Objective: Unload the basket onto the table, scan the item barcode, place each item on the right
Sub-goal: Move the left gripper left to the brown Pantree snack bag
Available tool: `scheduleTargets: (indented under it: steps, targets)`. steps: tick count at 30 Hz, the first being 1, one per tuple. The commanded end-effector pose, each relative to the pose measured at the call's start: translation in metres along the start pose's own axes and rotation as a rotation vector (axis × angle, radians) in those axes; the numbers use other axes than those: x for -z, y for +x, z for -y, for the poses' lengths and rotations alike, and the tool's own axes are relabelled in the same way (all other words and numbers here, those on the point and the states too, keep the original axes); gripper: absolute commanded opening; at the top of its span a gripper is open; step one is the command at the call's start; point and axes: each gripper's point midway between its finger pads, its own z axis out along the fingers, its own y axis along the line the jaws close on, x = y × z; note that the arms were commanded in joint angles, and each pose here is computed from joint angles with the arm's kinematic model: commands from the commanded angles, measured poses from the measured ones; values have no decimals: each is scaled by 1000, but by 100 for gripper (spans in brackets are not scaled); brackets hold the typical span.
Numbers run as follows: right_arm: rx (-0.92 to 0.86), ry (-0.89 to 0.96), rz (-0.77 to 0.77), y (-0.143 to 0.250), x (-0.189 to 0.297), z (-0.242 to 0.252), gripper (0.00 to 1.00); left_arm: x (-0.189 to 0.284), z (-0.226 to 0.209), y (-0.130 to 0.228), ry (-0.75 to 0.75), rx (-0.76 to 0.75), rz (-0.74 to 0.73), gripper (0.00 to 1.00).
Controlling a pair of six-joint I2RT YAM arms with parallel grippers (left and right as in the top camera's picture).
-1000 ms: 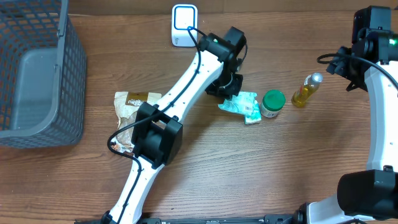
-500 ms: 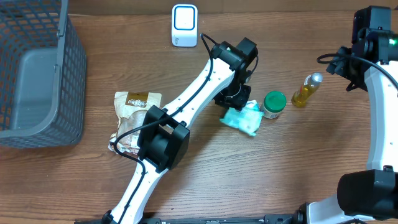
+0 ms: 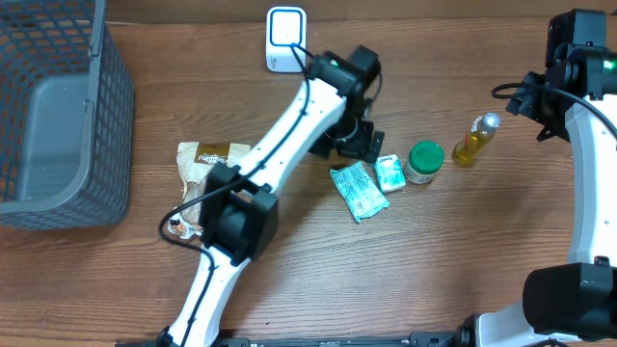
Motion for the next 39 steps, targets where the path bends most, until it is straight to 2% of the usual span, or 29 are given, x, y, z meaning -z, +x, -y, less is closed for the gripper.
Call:
scheduleTargets:
  steps: [1,6,14,26,31,33,39]
  targets:
    - [-13,-4,12,-3,2,0,100,77,4,0,47,-24,158,95]
    - [-13,-4,12,-3,2,0,100,117,-22,11,-29,11,220,95]
    - [-13,-4,12,-3,2,0,100,138,-90,37,-376,115,199,96]
    - [-13,-4,12,-3,2,0,100,95,-111,64,-432,126,9,96]
    - [-13,-4,12,-3,2,0,100,74,-133,84,-500,164,-96,92]
    - [-13,-4,12,-3,2,0,100,72,-153,93,-579,206,-121,93]
    - [-13,-4,12,-3,2,0,100,92,-171,115,-578,308,-92,95]
